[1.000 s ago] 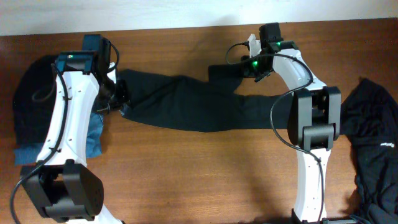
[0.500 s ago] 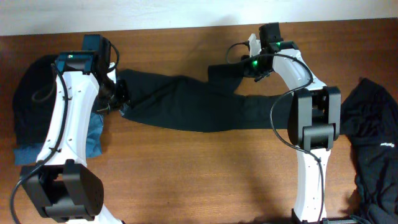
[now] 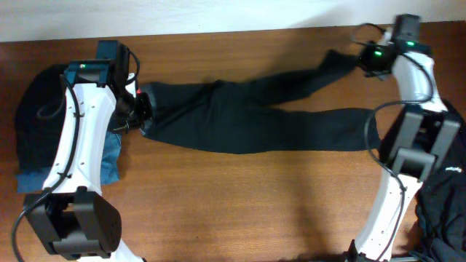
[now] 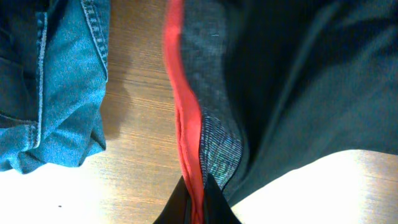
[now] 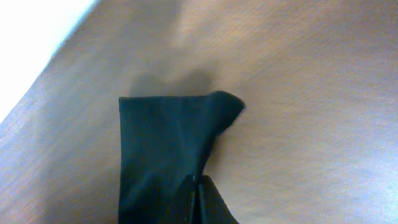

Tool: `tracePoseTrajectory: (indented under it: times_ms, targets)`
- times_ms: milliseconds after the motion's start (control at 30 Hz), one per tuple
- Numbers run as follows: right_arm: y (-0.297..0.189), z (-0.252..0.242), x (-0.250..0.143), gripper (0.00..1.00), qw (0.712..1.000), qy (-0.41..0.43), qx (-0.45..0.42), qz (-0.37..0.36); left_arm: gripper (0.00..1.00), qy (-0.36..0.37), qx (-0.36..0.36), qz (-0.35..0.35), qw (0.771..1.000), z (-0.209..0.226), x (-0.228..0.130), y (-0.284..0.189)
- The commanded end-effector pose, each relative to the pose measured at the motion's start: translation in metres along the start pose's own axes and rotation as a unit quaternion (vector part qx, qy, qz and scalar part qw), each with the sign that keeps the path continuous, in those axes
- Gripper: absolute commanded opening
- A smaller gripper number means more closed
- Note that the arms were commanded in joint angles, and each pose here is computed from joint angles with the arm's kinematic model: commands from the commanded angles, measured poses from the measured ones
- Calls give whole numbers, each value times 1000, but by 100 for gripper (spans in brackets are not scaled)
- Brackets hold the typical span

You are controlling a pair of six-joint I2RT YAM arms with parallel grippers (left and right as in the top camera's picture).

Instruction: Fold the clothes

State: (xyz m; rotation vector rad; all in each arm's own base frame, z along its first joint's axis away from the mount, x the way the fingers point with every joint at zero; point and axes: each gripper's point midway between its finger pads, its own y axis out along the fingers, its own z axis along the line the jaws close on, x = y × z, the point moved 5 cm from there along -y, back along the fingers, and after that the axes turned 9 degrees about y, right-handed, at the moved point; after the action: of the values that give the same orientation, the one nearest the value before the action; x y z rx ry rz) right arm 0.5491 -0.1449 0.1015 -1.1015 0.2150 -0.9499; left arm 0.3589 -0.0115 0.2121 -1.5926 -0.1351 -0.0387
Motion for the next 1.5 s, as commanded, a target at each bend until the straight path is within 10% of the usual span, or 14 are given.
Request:
tracePoseTrajectory:
  times_ms: [0,467,933,1467]
  targets:
    - [-4,-10,5,4,1000,23,0,8,0,8,5,-23,1000,1,0,-14]
    - [-7,-28,3,6,999,22,-37,16,0,8,6,-23,1000,2,1,-14]
    - [-26,47,-2,4,958,-111,257,62,0,8,5,-25,1000,1,1,-14]
    - [-42,41,48,15,960,9,282,-4,0,8,5,-26,1000,1,2,-14]
